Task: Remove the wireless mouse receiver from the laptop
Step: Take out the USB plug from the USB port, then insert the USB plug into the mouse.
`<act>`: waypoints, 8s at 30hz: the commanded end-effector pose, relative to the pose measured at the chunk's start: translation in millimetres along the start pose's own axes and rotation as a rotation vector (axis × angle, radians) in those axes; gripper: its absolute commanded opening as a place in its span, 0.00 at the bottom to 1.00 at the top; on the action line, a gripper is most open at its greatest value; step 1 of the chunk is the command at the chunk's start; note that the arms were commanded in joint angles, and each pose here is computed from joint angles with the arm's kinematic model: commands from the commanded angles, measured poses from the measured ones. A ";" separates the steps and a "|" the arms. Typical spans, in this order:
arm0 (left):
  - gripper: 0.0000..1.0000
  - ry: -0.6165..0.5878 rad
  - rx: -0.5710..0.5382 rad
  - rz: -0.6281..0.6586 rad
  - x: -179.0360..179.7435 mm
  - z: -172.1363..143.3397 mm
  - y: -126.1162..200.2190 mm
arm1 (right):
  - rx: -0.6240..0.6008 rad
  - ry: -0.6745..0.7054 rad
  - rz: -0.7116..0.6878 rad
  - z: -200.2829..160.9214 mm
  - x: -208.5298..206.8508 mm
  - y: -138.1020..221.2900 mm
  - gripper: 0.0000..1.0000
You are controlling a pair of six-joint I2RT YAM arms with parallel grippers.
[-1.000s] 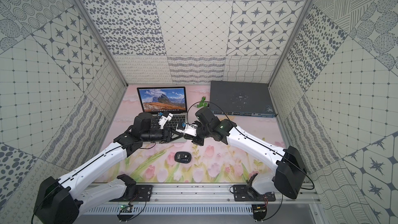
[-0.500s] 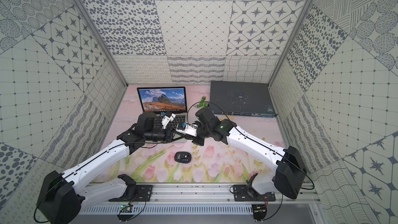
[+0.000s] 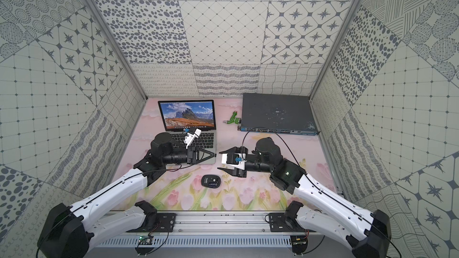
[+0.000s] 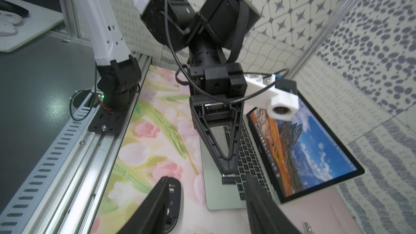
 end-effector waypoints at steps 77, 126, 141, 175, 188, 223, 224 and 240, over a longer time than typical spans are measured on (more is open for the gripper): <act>0.98 -0.088 -0.119 -0.318 -35.5 5.0 28.7 | -0.279 0.046 0.042 33.4 -21.1 -23.1 0.05; 0.64 0.169 0.116 0.577 131.0 -113.3 37.8 | 0.692 -0.418 0.045 -151.8 27.6 -98.0 0.02; 0.67 0.160 0.248 0.692 141.5 -114.9 19.8 | 0.740 -0.433 0.086 -167.0 29.5 -103.9 0.03; 0.51 0.179 0.329 0.815 155.9 -123.5 11.1 | 0.829 -0.477 0.155 -184.2 26.5 -108.5 0.06; 0.46 0.196 0.338 0.844 160.7 -126.0 11.5 | 0.810 -0.508 0.179 -184.5 22.5 -105.4 0.08; 0.44 0.219 0.307 0.885 166.2 -134.3 17.8 | 0.728 -0.477 0.212 -179.7 29.7 -112.0 0.13; 0.44 0.221 0.304 0.889 166.5 -134.7 18.3 | 0.724 -0.471 0.204 -181.0 29.7 -112.0 0.13; 0.42 0.249 0.288 0.908 173.7 -142.2 21.4 | 0.650 -0.461 0.144 -203.3 46.0 -93.3 0.12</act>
Point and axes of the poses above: each gripper's point midway between its finger pads, its own y axis back along the fingers, its own x axis along the line the jaws close on, z = x × y, the point moved 10 cm from there along y, back along the fingers, and after that the axes turned 5 degrees about -y, right-handed, at the moved point
